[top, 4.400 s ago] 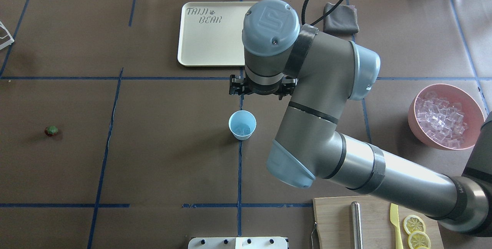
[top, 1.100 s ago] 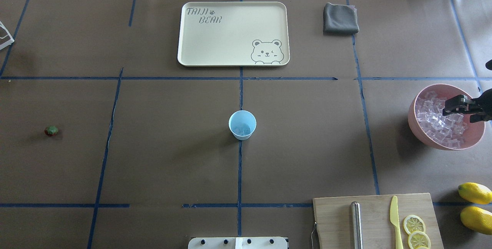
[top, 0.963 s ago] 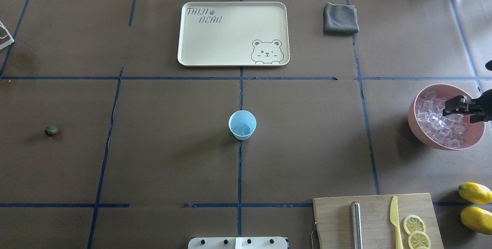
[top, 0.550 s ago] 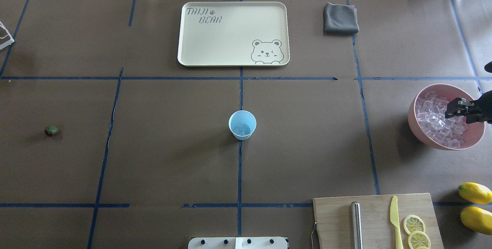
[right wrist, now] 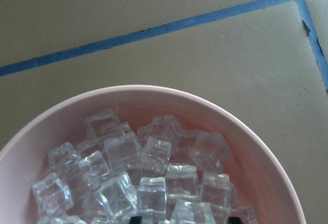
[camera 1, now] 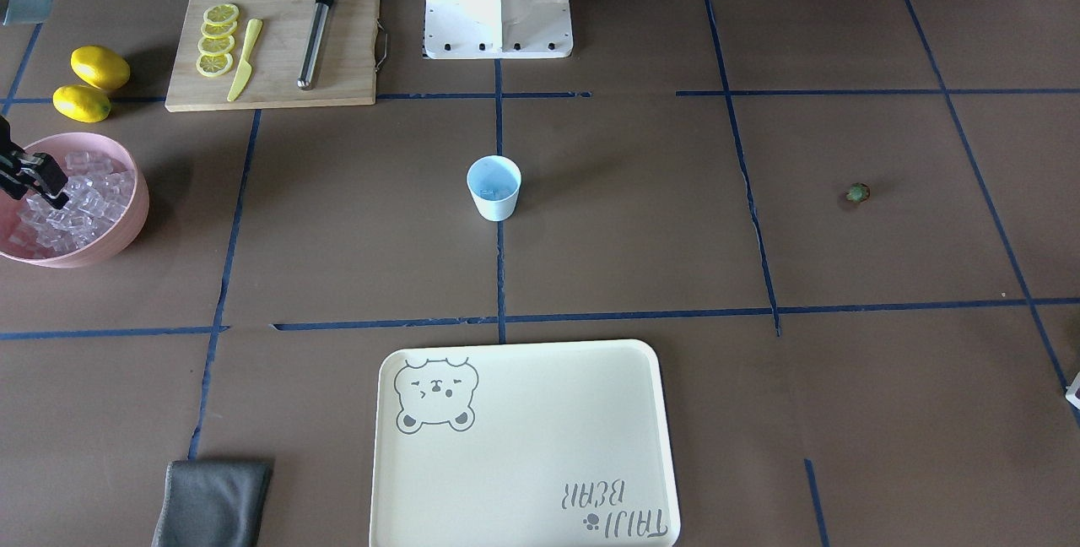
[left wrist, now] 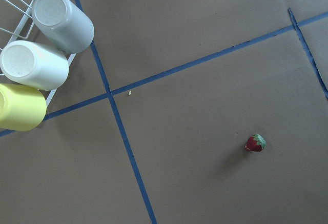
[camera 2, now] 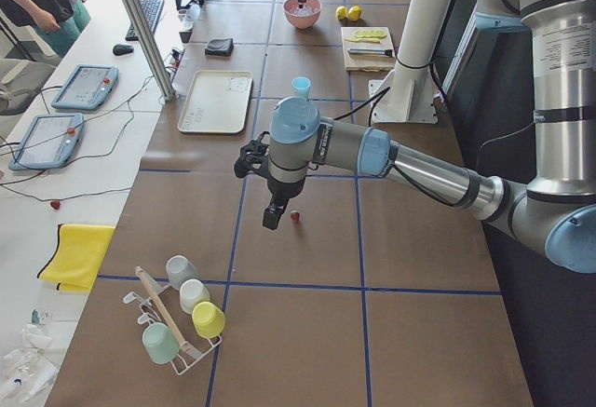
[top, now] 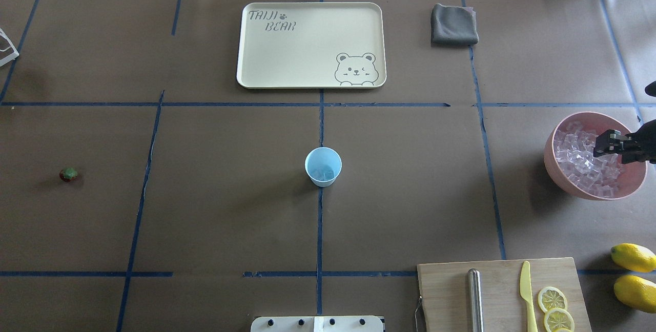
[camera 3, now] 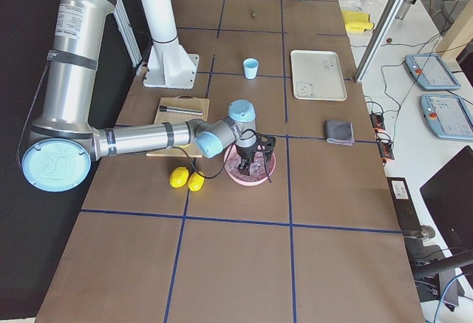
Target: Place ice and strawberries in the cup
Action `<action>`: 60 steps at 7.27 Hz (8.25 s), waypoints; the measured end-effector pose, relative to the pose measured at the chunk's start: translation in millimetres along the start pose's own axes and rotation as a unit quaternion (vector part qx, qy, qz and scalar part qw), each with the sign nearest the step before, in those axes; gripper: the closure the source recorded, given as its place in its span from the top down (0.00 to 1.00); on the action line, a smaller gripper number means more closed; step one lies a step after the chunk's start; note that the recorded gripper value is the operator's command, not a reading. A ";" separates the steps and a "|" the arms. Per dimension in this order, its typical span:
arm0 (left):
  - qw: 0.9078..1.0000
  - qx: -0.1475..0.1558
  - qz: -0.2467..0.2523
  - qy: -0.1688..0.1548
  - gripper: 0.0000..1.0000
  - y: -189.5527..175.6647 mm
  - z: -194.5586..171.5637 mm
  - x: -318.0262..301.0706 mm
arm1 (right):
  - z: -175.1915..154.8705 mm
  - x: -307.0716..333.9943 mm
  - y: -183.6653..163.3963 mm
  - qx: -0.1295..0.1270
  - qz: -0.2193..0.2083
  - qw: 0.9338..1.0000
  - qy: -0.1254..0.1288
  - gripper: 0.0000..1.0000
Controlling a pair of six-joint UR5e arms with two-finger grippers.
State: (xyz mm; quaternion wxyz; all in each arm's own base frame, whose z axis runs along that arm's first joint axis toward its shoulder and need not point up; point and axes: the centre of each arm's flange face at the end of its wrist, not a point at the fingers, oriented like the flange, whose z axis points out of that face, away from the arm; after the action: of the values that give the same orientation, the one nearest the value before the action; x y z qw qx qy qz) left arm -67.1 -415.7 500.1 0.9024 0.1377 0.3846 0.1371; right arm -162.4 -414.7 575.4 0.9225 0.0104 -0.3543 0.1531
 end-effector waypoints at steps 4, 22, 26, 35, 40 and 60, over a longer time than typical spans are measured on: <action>1.000 0.002 -0.001 0.000 1.00 -0.5 -1.9 2.0 | 0.8 -0.5 -1.5 0.004 0.000 1.000 0.003 0.00; 1.000 0.001 -0.005 0.000 1.00 0.3 -1.4 1.6 | -156.7 -398.5 59.9 -0.025 -0.181 0.982 -0.053 0.00; 1.000 0.001 -0.005 0.000 1.00 0.3 -1.0 1.2 | -106.2 -528.1 119.6 -0.017 -0.155 0.987 -0.027 0.00; 1.000 0.000 -0.005 0.000 1.00 0.3 -0.1 1.2 | -67.4 -575.6 151.7 -0.003 -0.146 0.989 -0.021 1.00; 1.000 0.002 -0.001 0.000 1.00 0.0 -0.9 2.0 | -96.5 -558.2 90.5 0.001 -0.159 0.987 -0.034 1.00; 0.994 -0.045 -0.097 -0.031 1.00 -33.3 109.2 131.1 | -115.0 196.4 -116.3 -0.063 -0.240 0.969 -0.022 1.00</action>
State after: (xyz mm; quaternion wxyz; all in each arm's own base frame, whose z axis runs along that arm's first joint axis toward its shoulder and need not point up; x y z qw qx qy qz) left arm 104.9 -415.8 475.0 0.9282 0.0632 0.3614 0.0620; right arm 84.0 -456.8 628.7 0.9228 0.0405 -0.3710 -0.0952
